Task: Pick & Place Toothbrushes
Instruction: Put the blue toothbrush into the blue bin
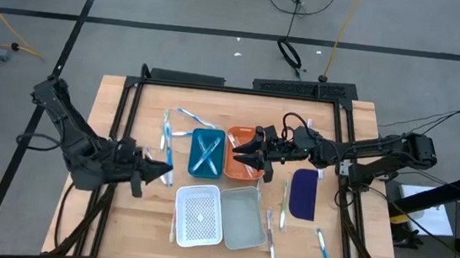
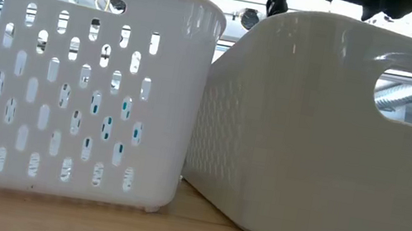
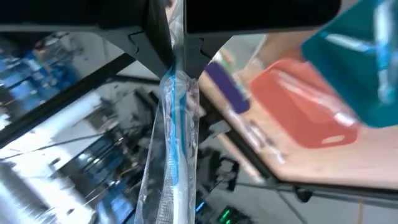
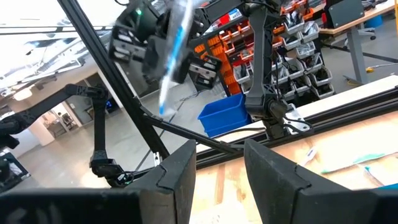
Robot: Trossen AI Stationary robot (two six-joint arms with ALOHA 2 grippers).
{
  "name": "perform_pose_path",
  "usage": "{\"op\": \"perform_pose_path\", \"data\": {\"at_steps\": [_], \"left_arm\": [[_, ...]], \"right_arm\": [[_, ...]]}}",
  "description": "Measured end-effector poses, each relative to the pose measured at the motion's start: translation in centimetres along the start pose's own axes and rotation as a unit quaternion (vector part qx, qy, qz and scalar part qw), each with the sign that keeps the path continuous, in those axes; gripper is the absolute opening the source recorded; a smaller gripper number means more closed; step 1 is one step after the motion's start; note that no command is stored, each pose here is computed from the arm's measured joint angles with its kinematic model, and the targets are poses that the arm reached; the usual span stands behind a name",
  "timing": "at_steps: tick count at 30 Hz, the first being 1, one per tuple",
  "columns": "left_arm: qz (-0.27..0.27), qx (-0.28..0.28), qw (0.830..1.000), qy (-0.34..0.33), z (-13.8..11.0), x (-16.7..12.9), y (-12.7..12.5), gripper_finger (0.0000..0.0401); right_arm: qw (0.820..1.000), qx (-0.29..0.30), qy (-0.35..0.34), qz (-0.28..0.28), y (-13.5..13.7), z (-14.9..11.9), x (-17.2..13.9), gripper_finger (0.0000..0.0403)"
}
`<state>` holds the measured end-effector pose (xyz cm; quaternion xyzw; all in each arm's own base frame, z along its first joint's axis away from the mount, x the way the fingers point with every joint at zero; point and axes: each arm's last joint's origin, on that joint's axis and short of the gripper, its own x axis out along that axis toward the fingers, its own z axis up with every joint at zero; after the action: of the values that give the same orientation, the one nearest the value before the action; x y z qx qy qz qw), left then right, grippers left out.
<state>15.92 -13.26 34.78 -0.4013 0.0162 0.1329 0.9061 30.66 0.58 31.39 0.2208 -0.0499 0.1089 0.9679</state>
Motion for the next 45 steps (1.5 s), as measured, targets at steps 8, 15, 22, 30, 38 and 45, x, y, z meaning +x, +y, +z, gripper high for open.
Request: {"op": "perform_pose_path", "data": {"at_steps": [8, 15, 22, 30, 38, 45], "left_arm": [[-0.025, -0.018, 0.999, -0.033, 1.0, 0.4, -0.9, 0.0005], [0.003, 0.007, 0.999, -0.04, 0.8, 1.7, -0.3, 0.0005], [0.031, 0.029, 0.999, -0.021, -0.4, 4.7, 0.4, 0.0005], [0.065, 0.049, 0.996, 0.029, -1.0, 9.3, 2.5, 0.0005], [0.138, 0.011, 0.985, 0.107, -0.9, 13.1, 6.4, 0.0005], [0.2, -0.043, 0.967, 0.15, 0.5, 14.3, 9.3, 0.0005]], "right_arm": [[1.0, -0.005, 0.0, 0.0, 0.0, 0.0, 0.0, 0.0128], [0.998, -0.037, 0.043, -0.032, -0.9, -0.4, -0.4, 0.0128], [0.992, -0.107, 0.051, -0.051, -0.9, 1.1, -2.5, 0.0128], [0.99, -0.129, 0.025, -0.058, -0.4, 1.1, -7.3, 0.0128], [0.99, -0.128, -0.035, -0.041, 0.3, 0.4, -11.1, 0.0128], [0.99, -0.128, -0.038, -0.041, 0.4, -0.1, -12.0, 0.0128]]}}
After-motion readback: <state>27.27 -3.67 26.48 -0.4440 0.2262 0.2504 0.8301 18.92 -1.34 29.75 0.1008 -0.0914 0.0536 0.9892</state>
